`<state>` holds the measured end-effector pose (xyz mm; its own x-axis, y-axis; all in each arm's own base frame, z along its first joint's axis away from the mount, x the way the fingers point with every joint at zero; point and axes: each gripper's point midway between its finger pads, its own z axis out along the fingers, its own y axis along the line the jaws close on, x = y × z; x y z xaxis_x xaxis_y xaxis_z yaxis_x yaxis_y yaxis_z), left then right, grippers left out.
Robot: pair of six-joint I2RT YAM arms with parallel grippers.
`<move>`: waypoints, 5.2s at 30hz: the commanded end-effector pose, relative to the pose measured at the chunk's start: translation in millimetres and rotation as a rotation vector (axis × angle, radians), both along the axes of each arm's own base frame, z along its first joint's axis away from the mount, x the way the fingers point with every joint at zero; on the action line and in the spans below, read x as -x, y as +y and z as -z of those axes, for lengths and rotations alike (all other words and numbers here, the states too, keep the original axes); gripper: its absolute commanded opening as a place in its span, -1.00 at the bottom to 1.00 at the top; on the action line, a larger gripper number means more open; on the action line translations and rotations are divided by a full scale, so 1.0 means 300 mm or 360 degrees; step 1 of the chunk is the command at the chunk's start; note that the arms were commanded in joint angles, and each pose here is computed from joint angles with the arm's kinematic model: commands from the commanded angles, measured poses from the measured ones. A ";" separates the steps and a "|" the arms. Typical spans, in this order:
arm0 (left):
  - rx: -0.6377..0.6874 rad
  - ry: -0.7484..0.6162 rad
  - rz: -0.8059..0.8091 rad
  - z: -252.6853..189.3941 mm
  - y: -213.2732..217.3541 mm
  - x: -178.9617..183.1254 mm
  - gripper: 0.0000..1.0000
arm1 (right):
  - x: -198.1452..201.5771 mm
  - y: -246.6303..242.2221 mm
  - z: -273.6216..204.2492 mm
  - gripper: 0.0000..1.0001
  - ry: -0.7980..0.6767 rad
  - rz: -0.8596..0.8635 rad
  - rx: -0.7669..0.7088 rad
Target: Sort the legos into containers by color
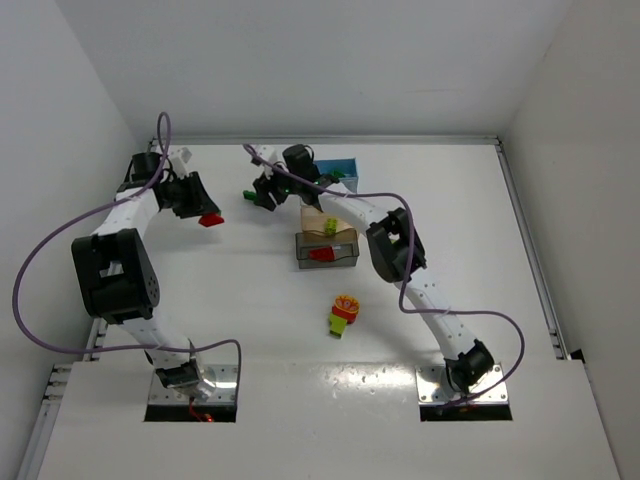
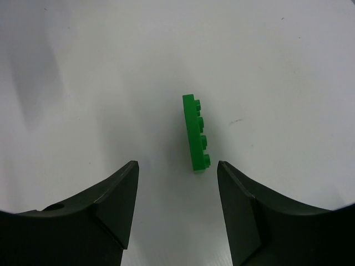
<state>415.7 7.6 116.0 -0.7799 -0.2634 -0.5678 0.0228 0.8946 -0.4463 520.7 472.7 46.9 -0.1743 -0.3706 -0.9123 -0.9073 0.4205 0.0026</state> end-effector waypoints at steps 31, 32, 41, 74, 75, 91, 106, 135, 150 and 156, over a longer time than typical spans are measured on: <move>-0.0009 -0.0115 -0.0053 -0.088 0.054 -0.075 -0.70 | -0.082 0.060 0.000 -0.98 -0.0209 -0.0038 -0.0124; -0.0009 -0.0115 -0.0053 -0.088 0.054 -0.075 -0.70 | -0.084 0.061 -0.021 -1.00 -0.0221 -0.0038 -0.0132; 0.0020 -0.0107 -0.0046 -0.081 0.057 -0.074 -0.70 | -0.030 0.033 -0.123 -1.00 -0.0131 -0.0100 -0.0251; 0.0036 -0.0228 0.0208 -0.160 -0.159 -0.198 -0.70 | -0.252 -0.742 -0.369 -1.00 -0.0129 0.0128 -0.0056; 0.0036 -0.0228 0.0208 -0.160 -0.159 -0.198 -0.70 | -0.247 -0.744 -0.362 -1.00 -0.0128 0.0119 -0.0040; 0.0010 -0.0201 0.0227 -0.126 -0.179 -0.209 -0.70 | -0.227 -0.794 -0.214 -0.28 -0.0056 0.0110 0.0174; 0.0444 -0.0314 0.0008 -0.285 -0.275 -0.206 -0.87 | -0.012 -0.634 -0.617 0.24 0.0086 0.0066 -0.0418; 0.0745 -0.0340 0.0246 -0.370 -0.477 -0.017 -0.95 | 0.336 -0.255 -0.638 0.46 -0.0104 -0.0551 -0.0391; 0.0818 -0.0251 0.0314 -0.326 -0.522 -0.017 -0.95 | 0.438 -0.166 -0.555 0.40 -0.0268 -0.0723 -0.0234; 0.0825 -0.0248 0.0327 -0.328 -0.525 -0.013 -0.95 | 0.411 -0.158 -0.551 0.25 -0.0352 -0.0671 -0.0183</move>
<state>419.7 -142.8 199.2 -0.7730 -0.4053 -0.4881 0.2153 0.5561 -0.8028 390.8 421.1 198.3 0.0732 -0.2773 -0.9580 -0.9965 0.0194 -0.0818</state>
